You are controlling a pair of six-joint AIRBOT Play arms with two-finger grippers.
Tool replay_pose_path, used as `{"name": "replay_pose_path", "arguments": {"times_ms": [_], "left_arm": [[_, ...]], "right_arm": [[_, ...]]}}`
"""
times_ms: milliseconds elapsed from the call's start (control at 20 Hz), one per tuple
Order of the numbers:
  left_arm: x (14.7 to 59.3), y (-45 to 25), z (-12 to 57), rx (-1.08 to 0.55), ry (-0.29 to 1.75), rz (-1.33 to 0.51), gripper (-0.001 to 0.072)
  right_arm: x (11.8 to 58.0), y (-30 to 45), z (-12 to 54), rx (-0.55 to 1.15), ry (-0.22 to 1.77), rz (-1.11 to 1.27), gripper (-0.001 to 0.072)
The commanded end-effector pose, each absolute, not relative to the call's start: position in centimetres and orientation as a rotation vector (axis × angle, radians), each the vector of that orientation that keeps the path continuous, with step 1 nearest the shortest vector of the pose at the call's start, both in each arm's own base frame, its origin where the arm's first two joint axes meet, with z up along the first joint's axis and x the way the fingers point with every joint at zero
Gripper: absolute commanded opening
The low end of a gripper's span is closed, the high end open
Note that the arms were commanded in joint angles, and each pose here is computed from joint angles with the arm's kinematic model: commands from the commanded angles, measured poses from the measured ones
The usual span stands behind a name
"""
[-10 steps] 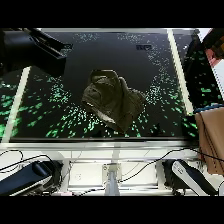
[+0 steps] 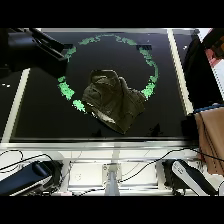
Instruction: Fold the clothes and pants, and hang the long-sleeved shirts on hangers.
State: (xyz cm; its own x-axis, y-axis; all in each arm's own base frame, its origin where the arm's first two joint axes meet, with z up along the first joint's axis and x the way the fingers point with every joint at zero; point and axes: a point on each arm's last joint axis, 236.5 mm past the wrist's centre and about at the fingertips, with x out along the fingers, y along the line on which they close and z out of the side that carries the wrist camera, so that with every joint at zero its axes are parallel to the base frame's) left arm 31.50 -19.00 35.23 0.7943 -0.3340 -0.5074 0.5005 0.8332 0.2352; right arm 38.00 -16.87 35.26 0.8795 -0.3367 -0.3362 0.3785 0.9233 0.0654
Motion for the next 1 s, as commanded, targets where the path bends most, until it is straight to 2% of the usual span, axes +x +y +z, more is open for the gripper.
{"name": "replay_pose_path", "arguments": {"times_ms": [0,150,250,400,450,600,850,950], "left_arm": [[32.8,-18.2,31.4,0.427,0.552,-0.412,0.0063],[35.5,-16.5,24.7,0.466,0.662,-0.349,0.0063],[37.8,-14.5,20.6,0.401,0.702,-0.27,0.0082],[40.0,-10.4,15.7,0.2,0.756,-0.111,0.0544],[40.2,-9.1,14.4,0.145,0.777,-0.069,0.0565],[40.0,-8.1,10.3,0.001,0.882,-0.05,0.0565],[40.5,-11.1,2.7,-0.182,1.096,-0.097,0.0565],[40.0,-13.7,0.0,-0.248,1.184,-0.168,0.0565]], "right_arm": [[38.0,-16.8,35.3,0.131,0.326,-0.373,0.0021],[38.0,-16.8,35.3,0.131,0.326,-0.373,0.0021],[38.0,-16.8,35.3,0.131,0.326,-0.373,0.0021],[38.0,-16.8,35.3,0.131,0.326,-0.373,0.0021],[38.0,-16.8,35.3,0.131,0.326,-0.373,0.0021],[38.0,-16.8,35.3,0.131,0.326,-0.373,0.0021],[38.1,-16.9,35.3,0.13,0.323,-0.373,0.0021],[37.9,-16.8,35.5,0.129,0.318,-0.374,0.0021]]}}
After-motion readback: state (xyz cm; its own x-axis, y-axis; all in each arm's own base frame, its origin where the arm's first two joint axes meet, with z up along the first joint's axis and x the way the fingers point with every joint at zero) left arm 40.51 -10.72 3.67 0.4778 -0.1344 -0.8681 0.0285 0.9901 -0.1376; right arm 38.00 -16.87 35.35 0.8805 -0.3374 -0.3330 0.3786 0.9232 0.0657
